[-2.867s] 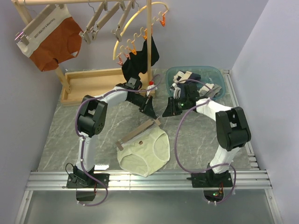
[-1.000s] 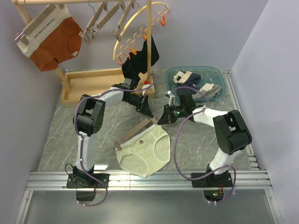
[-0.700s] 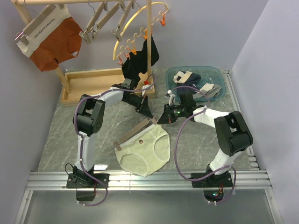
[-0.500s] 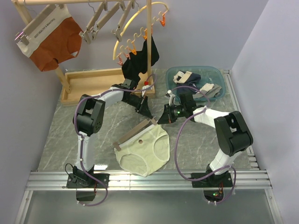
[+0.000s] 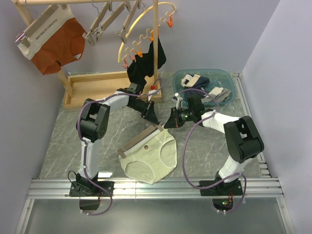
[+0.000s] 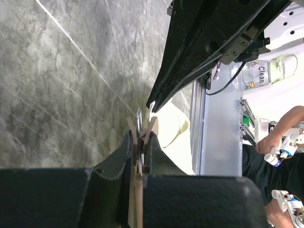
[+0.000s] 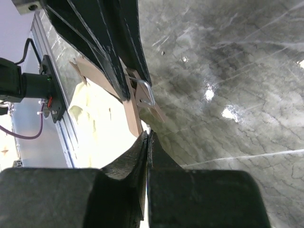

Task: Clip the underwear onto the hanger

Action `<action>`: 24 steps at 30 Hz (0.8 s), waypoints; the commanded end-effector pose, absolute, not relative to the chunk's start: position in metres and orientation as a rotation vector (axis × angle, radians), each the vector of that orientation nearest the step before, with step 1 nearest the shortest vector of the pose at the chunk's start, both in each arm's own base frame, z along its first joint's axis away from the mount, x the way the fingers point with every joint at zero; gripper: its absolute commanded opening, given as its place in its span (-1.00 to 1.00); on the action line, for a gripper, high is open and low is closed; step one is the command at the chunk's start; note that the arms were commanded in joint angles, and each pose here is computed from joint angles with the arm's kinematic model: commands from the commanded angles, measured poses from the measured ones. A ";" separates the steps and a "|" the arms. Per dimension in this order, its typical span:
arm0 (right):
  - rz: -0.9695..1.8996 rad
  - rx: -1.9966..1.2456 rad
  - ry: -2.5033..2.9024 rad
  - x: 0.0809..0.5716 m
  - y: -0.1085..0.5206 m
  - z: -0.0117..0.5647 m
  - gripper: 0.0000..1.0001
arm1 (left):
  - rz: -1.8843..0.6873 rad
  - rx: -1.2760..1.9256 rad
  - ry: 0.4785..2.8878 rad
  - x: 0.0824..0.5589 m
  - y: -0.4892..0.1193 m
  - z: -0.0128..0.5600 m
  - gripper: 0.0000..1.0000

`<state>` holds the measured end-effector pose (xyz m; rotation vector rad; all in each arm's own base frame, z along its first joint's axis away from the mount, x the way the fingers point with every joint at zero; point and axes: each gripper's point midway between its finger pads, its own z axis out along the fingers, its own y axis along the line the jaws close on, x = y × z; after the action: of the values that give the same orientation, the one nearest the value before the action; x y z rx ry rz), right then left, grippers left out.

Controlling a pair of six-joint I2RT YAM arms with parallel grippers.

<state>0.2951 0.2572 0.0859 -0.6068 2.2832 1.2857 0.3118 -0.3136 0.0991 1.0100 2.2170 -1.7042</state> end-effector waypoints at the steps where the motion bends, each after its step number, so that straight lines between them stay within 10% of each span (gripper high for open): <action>1: 1.271 -0.646 2.144 0.315 0.263 0.123 -1.00 | -1.712 1.048 2.183 0.306 -0.316 0.108 -0.99; 11: 1.286 -0.635 2.139 0.318 0.266 0.126 -1.00 | -1.697 1.089 2.176 0.301 -0.321 0.111 -0.99; 24: 1.285 -0.653 2.146 0.311 0.262 0.122 -1.00 | -1.545 1.104 2.157 0.319 -0.320 0.129 0.00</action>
<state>0.2965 0.2598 0.0920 -0.6000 2.2747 1.3077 0.3055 -0.3167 0.0925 1.0565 2.2602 -1.6414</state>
